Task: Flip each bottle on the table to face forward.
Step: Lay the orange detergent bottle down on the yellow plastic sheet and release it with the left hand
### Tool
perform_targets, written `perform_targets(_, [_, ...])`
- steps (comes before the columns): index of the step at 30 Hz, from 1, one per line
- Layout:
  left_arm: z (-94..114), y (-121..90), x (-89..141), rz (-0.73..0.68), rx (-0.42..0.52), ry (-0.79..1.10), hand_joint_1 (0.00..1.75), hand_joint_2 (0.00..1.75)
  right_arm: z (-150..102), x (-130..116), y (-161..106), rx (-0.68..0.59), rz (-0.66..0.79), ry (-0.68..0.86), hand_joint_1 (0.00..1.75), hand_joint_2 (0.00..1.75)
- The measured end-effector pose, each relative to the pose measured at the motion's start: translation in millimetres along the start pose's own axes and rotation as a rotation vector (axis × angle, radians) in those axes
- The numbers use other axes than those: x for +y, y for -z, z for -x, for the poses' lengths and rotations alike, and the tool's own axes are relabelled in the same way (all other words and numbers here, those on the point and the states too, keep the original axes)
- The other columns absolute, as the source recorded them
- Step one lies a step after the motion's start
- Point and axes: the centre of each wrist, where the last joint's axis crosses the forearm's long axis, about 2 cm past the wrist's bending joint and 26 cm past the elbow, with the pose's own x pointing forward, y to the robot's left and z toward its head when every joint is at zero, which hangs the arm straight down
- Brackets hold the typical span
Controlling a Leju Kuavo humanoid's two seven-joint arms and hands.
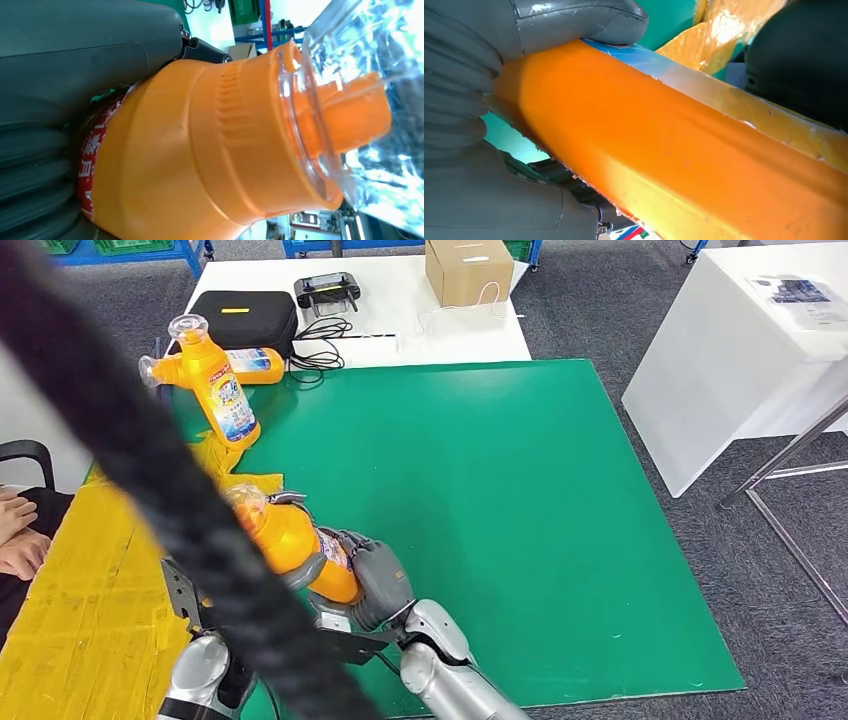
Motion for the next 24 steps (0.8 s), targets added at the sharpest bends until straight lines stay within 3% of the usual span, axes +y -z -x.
perform_targets(3, [-0.6,3.9,-1.8,0.002,-0.005,0.009,1.75,1.75,-2.1,-1.0,-2.9,0.000,0.028,0.047,0.07,1.75])
perform_targets(4, [-0.8,5.4,-2.3,0.004,-0.005,0.010,1.75,1.75,-2.9,-1.3,-4.0,0.000,0.036,0.069,0.00,1.75])
perform_targets(12, [-4.4,16.6,6.0,-0.047,-0.014,0.196,1.75,1.75,-11.9,-26.6,-11.2,-0.013,0.162,0.288,0.00,1.75])
perform_targets(15, [-8.3,21.4,13.3,-0.123,-0.038,0.465,1.75,1.75,-13.6,-38.3,-12.8,-0.018,0.218,0.344,0.00,1.75])
perform_targets(19, [-15.0,33.3,46.8,-0.218,-0.068,1.113,1.75,1.75,-11.3,-63.1,-13.8,-0.021,0.301,0.510,0.00,0.00])
perform_targets(23, [0.9,31.3,104.5,-0.180,0.065,1.456,1.75,1.75,-4.5,-86.5,-16.4,-0.032,0.346,0.626,0.00,1.75])
perform_targets(24, [5.1,28.4,119.0,-0.171,0.104,1.538,1.75,1.75,-2.2,-90.5,-17.6,-0.030,0.347,0.659,0.00,1.75])
